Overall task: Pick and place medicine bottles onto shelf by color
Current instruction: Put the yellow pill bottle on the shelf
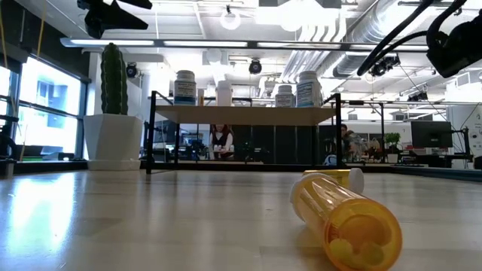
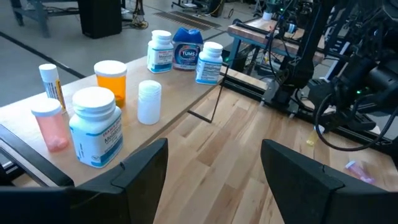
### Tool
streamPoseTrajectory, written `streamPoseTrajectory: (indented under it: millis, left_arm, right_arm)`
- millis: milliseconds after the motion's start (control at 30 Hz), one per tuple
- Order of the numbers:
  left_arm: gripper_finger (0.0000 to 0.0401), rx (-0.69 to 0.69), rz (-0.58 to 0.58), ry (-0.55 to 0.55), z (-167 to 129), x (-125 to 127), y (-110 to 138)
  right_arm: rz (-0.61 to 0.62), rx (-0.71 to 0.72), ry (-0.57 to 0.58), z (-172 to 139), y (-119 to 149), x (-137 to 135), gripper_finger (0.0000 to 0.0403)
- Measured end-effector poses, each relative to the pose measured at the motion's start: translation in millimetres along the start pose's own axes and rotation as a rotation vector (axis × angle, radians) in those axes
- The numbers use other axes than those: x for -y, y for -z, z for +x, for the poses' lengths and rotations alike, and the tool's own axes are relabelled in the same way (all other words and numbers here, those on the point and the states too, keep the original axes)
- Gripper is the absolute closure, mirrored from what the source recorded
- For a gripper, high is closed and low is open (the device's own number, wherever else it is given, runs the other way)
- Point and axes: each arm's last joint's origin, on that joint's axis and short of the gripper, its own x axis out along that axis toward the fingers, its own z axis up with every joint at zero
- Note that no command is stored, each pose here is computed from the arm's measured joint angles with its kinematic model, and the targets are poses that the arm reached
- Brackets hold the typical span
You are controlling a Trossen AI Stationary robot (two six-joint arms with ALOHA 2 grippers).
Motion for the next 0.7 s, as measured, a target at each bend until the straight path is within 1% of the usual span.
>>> streamPoseTrajectory:
  millis: [133,700]
  left_arm:
    - [0.0153,-0.010,0.008,-0.004,2,1,1]
    - [0.0153,-0.101,0.080,-0.038,24,13,15]
  right_arm:
    - [0.002,0.004,0.000,0,0,0,0.0183]
    - [0.082,0.008,-0.008,0,1,-1,0.0183]
